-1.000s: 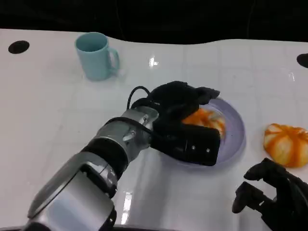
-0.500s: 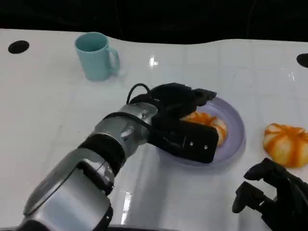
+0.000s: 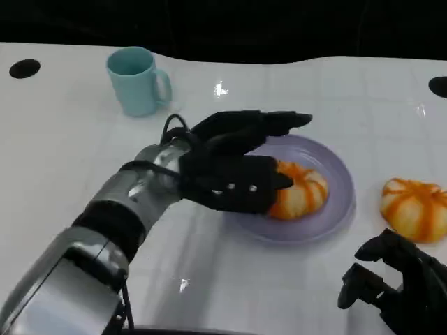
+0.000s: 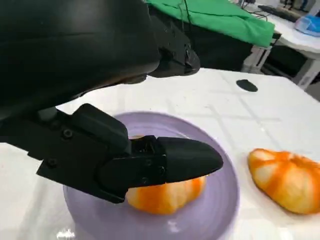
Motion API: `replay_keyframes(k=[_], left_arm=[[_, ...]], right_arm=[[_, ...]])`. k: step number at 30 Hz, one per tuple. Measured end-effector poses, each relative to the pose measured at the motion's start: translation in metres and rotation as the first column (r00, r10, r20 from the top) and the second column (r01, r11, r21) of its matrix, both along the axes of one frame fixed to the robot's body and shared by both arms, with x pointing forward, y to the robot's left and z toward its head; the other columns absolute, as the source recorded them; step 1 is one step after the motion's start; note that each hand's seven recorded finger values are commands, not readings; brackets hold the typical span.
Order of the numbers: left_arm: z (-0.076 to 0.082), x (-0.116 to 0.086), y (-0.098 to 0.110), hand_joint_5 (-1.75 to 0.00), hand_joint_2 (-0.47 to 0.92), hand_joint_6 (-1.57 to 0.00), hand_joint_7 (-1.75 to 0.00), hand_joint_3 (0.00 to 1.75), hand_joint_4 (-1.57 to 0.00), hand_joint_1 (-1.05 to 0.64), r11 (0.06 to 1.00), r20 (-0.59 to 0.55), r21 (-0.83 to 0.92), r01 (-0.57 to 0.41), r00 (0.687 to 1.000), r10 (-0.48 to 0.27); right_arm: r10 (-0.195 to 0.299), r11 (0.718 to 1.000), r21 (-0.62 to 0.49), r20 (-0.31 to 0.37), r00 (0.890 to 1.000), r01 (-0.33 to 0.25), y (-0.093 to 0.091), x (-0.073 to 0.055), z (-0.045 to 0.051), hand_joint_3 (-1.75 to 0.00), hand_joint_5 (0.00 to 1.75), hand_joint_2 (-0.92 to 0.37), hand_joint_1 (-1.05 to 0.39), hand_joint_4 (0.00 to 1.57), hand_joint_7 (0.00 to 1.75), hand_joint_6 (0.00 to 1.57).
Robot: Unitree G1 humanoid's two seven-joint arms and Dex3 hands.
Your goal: Grasp the bread from the table and place it into the plate.
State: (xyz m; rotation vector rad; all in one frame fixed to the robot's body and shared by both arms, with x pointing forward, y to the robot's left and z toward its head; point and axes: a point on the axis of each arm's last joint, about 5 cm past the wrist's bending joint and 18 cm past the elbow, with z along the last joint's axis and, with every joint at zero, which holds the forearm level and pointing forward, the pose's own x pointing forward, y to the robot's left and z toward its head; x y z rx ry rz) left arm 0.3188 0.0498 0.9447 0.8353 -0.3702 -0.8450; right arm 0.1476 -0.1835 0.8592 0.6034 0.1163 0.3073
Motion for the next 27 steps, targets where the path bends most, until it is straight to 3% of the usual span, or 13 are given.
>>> replay_keyframes(k=[4,8,9,10,14,16,17,18,19,21,23,27], left_arm=[[-0.008,-0.005,0.015,-0.51,0.92,-0.44,-0.11,0.37,-0.36,-0.69,0.978,-0.115,-0.207,-0.025,0.993,0.002],[-0.011,-0.006,0.020,-0.54,0.92,-0.45,-0.10,0.36,-0.36,-0.69,0.966,-0.151,-0.256,-0.031,0.988,-0.008],[-0.009,-0.006,0.020,-0.66,0.92,-0.60,-0.17,0.34,-0.55,-0.60,0.965,-0.147,-0.261,-0.027,0.989,-0.012],[-0.009,-0.007,0.022,-0.71,0.92,-0.67,-0.20,0.33,-0.63,-0.57,0.950,-0.168,-0.310,-0.037,0.986,-0.016],[-0.029,-0.027,0.041,-0.96,0.92,-0.84,-0.27,0.34,-0.72,-0.60,0.721,-0.335,-0.669,-0.180,0.939,-0.077],[-0.045,-0.041,0.056,-1.21,0.92,-0.73,-0.77,0.36,-0.70,-0.62,0.625,-0.418,-0.732,-0.270,0.903,-0.098],[-0.051,-0.046,0.061,-1.25,0.92,-0.70,-0.87,0.37,-0.69,-0.63,0.593,-0.452,-0.744,-0.307,0.885,-0.109],[-0.055,-0.051,0.066,-1.50,0.92,-0.64,-1.16,0.39,-0.65,-0.65,0.562,-0.478,-0.755,-0.338,0.871,-0.118],[-0.057,-0.056,0.071,-1.60,0.92,-0.61,-1.28,0.39,-0.63,-0.66,0.529,-0.498,-0.766,-0.366,0.857,-0.128],[-0.058,-0.065,0.077,-1.68,0.92,-0.59,-1.37,0.40,-0.61,-0.66,0.472,-0.526,-0.781,-0.409,0.838,-0.145],[-0.059,-0.072,0.081,-1.73,0.92,-0.49,-1.60,0.49,-0.66,-0.64,0.446,-0.545,-0.783,-0.434,0.823,-0.157],[-0.068,-0.093,0.084,-1.75,0.92,-0.46,-1.67,0.51,-0.67,-0.63,0.394,-0.583,-0.779,-0.487,0.793,-0.173]], right_arm=[[0.000,1.000,0.000,0.000,1.000,0.000,0.000,0.000,0.0001,-0.22,1.54,-0.92,-0.50,0.74,1.08,0.78],[-0.001,1.000,0.000,0.000,1.000,0.001,0.000,0.000,0.0003,-0.22,1.54,-0.92,-0.50,0.73,1.08,0.78],[-0.001,1.000,0.000,0.000,1.000,0.001,0.000,0.000,0.0003,-0.21,1.54,-0.92,-0.51,0.73,1.08,0.78],[0.001,1.000,0.000,0.001,1.000,-0.001,0.001,0.001,0.0005,-0.20,1.54,-0.92,-0.51,0.73,1.08,0.79],[0.000,1.000,0.000,-0.004,1.000,0.000,0.000,0.000,0.0006,-0.17,1.54,-0.92,-0.51,0.74,1.07,0.80],[-0.006,1.000,-0.002,-0.007,1.000,0.005,0.000,0.000,0.0006,-0.19,1.53,-0.92,-0.51,0.74,1.06,0.79],[-0.005,1.000,-0.003,-0.007,1.000,0.005,0.000,0.000,0.0008,-0.19,1.54,-0.92,-0.51,0.74,1.06,0.79],[-0.005,1.000,-0.003,-0.006,1.000,0.005,0.000,0.000,0.0009,-0.19,1.54,-0.92,-0.51,0.74,1.06,0.79],[-0.002,1.000,-0.003,-0.004,1.000,0.002,0.001,0.001,0.0013,-0.19,1.54,-0.92,-0.51,0.74,1.07,0.79],[-0.002,1.000,-0.003,-0.001,1.000,0.002,0.001,0.001,0.0016,-0.19,1.54,-0.92,-0.51,0.74,1.07,0.79],[-0.001,1.000,-0.004,-0.001,1.000,0.001,0.001,0.001,0.0018,-0.18,1.54,-0.92,-0.51,0.74,1.06,0.80],[-0.010,1.000,-0.007,-0.010,1.000,0.010,0.000,0.000,0.0015,-0.18,1.54,-0.92,-0.51,0.74,1.06,0.81]])
